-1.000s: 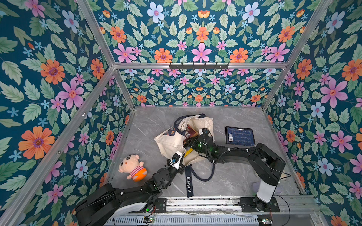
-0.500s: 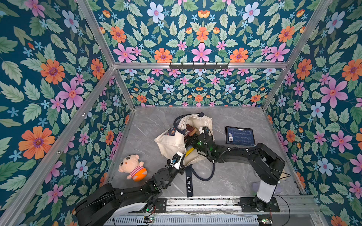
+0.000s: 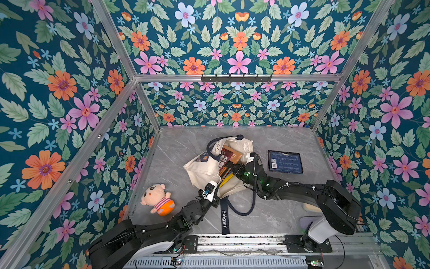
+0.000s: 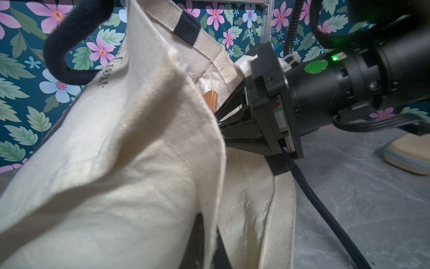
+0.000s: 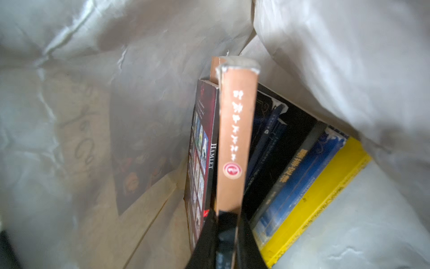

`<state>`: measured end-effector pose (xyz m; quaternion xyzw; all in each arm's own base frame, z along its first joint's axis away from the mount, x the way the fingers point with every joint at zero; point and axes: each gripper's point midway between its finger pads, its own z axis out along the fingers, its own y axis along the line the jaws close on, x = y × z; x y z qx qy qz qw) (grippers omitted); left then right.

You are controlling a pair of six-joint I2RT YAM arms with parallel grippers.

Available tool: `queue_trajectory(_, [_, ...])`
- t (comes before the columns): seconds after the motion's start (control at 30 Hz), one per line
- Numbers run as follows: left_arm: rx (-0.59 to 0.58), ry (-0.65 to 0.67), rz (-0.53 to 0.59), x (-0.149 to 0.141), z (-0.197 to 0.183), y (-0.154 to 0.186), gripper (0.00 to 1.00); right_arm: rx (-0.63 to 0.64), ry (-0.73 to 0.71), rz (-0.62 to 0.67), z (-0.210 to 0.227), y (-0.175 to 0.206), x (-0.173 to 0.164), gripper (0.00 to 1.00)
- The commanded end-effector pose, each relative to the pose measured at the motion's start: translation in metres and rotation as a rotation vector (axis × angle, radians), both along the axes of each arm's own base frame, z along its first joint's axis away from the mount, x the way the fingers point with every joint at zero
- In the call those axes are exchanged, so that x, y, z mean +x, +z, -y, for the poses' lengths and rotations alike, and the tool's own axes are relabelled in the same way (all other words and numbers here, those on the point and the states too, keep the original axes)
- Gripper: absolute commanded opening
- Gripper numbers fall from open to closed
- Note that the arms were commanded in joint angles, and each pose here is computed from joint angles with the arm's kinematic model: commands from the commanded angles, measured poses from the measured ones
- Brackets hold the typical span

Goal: Take out the books from the canvas bag
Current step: Pick up the book from the canvas bag.

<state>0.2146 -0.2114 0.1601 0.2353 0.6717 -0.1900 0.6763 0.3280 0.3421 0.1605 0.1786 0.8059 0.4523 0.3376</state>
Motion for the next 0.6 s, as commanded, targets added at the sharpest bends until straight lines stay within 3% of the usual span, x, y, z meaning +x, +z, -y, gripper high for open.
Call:
queue_trajectory(0.0, [-0.034,-0.017,0.033,-0.005,-0.002,0.007,0.0,0.014,0.014,0.037,-0.007,0.004,0.004,0.29])
queue_trajectory(0.17, [-0.034,-0.018,0.033,-0.005,-0.002,0.006,0.0,0.035,0.04,0.042,-0.02,-0.005,0.009,0.49])
queue_trajectory(0.57, [-0.033,-0.026,0.033,-0.006,0.0,0.006,0.0,0.151,0.034,0.063,-0.038,-0.01,0.015,0.51])
